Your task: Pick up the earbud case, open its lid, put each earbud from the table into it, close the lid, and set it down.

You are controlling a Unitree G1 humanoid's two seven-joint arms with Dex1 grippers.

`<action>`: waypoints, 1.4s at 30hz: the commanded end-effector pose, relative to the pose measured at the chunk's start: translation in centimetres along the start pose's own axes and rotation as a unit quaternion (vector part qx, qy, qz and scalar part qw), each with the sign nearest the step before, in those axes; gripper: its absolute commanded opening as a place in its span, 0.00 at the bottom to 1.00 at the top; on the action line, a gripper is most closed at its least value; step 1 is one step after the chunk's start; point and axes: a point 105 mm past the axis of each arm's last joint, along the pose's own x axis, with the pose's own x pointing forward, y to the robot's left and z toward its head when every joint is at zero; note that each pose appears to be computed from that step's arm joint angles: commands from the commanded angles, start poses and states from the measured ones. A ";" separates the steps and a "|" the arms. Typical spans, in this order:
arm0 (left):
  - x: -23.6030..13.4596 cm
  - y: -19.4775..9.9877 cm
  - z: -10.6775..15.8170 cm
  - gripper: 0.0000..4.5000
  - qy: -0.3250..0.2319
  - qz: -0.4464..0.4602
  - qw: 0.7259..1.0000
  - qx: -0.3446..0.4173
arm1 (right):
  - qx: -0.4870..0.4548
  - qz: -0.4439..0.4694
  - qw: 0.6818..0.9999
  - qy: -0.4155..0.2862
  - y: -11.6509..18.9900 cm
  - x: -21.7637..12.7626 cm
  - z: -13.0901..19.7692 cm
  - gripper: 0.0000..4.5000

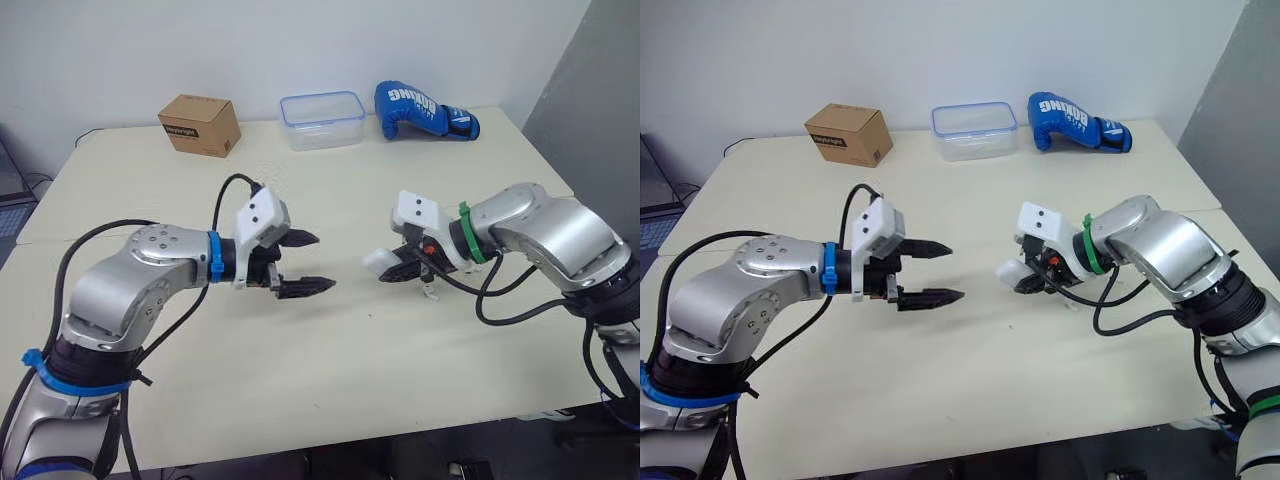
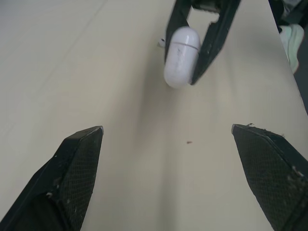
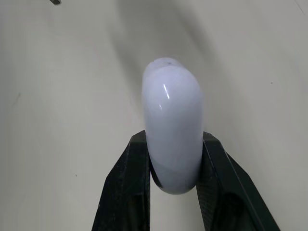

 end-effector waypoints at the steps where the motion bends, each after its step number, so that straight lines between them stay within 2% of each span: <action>1: 0.4 0.0 0.7 0.99 0.011 -0.004 0.999 0.033 | -0.064 -0.011 0.998 -0.001 -0.5 -0.8 1.9 0.20; 11: 1.6 1.1 1.5 0.99 -0.004 0.001 1.000 0.030 | -0.137 0.009 0.990 0.018 0.1 0.1 3.0 0.20; 14: 1.9 1.1 1.9 0.86 -0.013 -0.001 0.999 0.030 | -0.148 0.013 0.989 0.020 0.3 0.5 3.3 0.20; 17: 2.1 0.8 2.0 0.65 -0.012 -0.007 0.999 0.031 | -0.154 0.015 0.988 0.025 0.4 0.9 3.4 0.20; 42: 3.6 -0.3 1.3 0.65 0.002 -0.030 0.999 0.035 | -0.167 0.010 0.985 0.049 -0.6 1.3 3.7 0.20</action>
